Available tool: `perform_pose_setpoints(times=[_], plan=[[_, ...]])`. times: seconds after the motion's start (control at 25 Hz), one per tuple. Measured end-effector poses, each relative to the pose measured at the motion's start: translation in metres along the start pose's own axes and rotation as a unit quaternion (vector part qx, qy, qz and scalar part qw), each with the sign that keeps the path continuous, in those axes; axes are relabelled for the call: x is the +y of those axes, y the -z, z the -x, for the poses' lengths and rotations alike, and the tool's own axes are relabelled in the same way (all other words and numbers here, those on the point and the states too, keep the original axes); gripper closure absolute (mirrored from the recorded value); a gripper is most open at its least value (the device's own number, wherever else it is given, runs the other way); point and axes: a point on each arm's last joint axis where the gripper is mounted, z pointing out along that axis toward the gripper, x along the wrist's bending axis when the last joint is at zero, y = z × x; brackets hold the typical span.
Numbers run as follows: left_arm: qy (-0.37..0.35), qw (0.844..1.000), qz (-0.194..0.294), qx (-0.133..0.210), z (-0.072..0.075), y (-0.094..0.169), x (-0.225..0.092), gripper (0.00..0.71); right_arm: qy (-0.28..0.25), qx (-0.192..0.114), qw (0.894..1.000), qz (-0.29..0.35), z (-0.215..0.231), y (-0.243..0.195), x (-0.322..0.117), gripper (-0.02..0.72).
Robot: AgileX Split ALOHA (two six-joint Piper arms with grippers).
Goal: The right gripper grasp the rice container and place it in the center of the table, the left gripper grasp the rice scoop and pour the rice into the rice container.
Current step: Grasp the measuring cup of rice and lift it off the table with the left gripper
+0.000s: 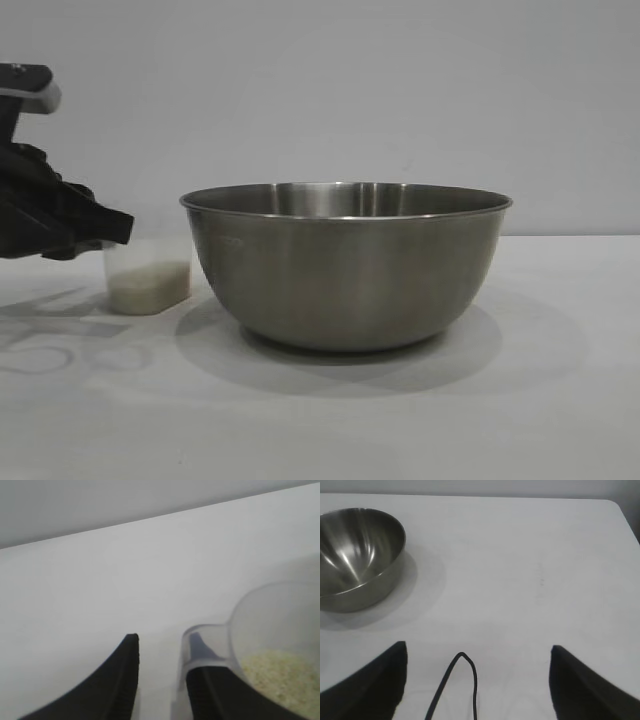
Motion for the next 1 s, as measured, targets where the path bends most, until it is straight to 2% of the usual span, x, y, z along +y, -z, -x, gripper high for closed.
perform_pose_setpoints(times=[0.08,0.2,0.6,0.76,1.0], plan=[[-0.003,1.0,-0.001,-0.006,0.001,-0.005,-0.003,0.619,0.0,0.0,1.0,0.0,0.0,0.0,0.0,0.202],[-0.007,1.0,0.005,-0.016,0.003,-0.008,-0.001,0.71,0.0,0.0,1.0,0.0,0.0,0.0,0.0,0.202],[-0.012,1.0,0.01,-0.017,0.004,-0.01,0.001,0.71,0.0,0.0,1.0,0.0,0.0,0.0,0.0,0.202],[-0.066,0.997,0.038,-0.017,0.003,-0.007,0.02,0.71,0.0,0.0,1.0,0.0,0.0,0.0,0.0,0.202],[-0.146,0.984,0.1,-0.014,0.002,0.003,0.059,0.71,0.0,0.0,1.0,0.0,0.0,0.0,0.0,0.202]])
